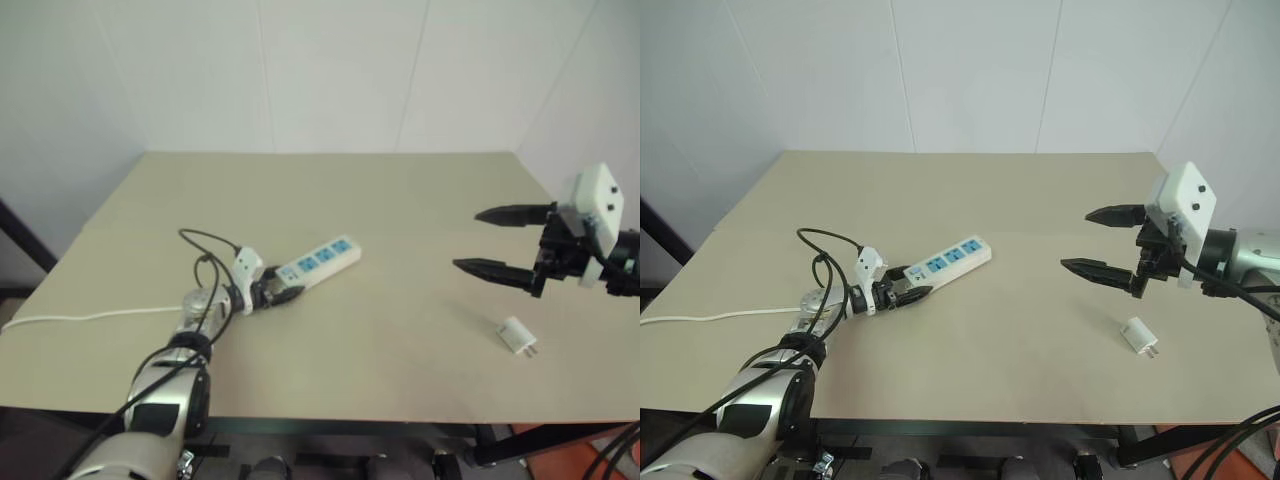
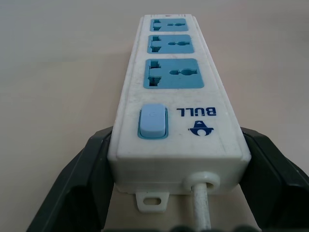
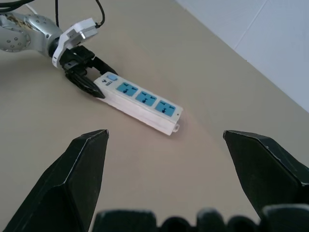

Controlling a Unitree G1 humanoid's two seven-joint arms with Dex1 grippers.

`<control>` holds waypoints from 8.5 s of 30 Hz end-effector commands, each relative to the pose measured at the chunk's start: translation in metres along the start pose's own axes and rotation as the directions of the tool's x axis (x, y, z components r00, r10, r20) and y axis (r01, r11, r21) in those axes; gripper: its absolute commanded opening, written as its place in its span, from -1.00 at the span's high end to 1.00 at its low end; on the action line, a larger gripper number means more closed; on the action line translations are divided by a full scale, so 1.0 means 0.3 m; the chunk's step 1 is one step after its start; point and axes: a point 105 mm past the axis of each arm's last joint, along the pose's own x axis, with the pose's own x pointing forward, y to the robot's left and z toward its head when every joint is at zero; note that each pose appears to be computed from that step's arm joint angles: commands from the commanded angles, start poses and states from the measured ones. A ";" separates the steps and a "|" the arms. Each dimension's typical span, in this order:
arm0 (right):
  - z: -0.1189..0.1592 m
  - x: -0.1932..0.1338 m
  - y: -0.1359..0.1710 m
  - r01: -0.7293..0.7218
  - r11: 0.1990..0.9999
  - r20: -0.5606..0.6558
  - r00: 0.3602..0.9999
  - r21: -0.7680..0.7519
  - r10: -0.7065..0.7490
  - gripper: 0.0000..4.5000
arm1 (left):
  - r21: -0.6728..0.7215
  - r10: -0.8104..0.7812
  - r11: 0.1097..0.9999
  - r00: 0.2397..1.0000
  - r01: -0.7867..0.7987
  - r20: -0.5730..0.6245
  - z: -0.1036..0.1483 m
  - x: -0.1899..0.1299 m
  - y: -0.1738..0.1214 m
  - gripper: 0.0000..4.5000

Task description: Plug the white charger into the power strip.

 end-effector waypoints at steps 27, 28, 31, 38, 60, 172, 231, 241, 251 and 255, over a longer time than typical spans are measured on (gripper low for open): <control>-0.274 -0.093 -0.179 0.580 0.705 -0.739 0.663 0.409 -0.117 -1.00 | 0.193 -0.459 0.862 0.883 0.468 -0.093 -0.015 0.039 -0.276 -0.46; -0.287 -0.088 -0.168 0.572 0.706 -0.751 0.655 0.418 -0.086 -1.00 | 0.187 -0.462 0.862 0.882 0.471 -0.093 -0.014 0.039 -0.275 -0.46; -0.324 -0.076 -0.138 0.540 0.724 -0.773 0.634 0.429 -0.015 -1.00 | 0.166 -0.467 0.862 0.878 0.479 -0.107 -0.016 0.035 -0.274 -0.46; -0.390 -0.062 -0.109 0.492 0.768 -0.811 0.581 0.410 0.061 -1.00 | 0.149 -0.469 0.860 0.871 0.488 -0.144 -0.028 0.018 -0.275 -0.46; -0.503 0.019 -0.068 0.371 0.818 -0.834 0.506 0.439 0.218 -1.00 | 0.129 -0.398 0.901 0.908 0.414 -0.130 -0.039 -0.025 -0.282 -0.46; -0.227 0.581 0.379 -0.464 0.885 0.357 0.836 0.052 0.417 0.49 | 0.170 -0.384 0.890 0.897 0.423 -0.219 -0.056 -0.093 -0.255 -0.46; -0.360 0.623 0.448 -0.585 0.797 0.226 0.805 0.151 0.548 0.49 | 0.187 -0.330 0.909 0.917 0.372 -0.224 -0.052 -0.138 -0.243 -0.46; -0.349 0.622 0.448 -0.597 0.785 0.236 0.797 0.166 0.556 -0.39 | 0.187 -0.331 0.909 0.916 0.374 -0.225 -0.052 -0.134 -0.242 -0.46; -0.317 0.605 0.402 -0.565 0.814 0.247 0.815 0.139 0.524 -0.99 | 0.180 -0.330 0.911 0.919 0.370 -0.217 -0.053 -0.117 -0.243 -0.46; -0.256 0.550 0.320 -0.530 0.843 0.273 0.828 0.094 0.490 -1.00 | 0.152 -0.332 0.919 0.922 0.364 -0.202 -0.044 -0.106 -0.237 -0.78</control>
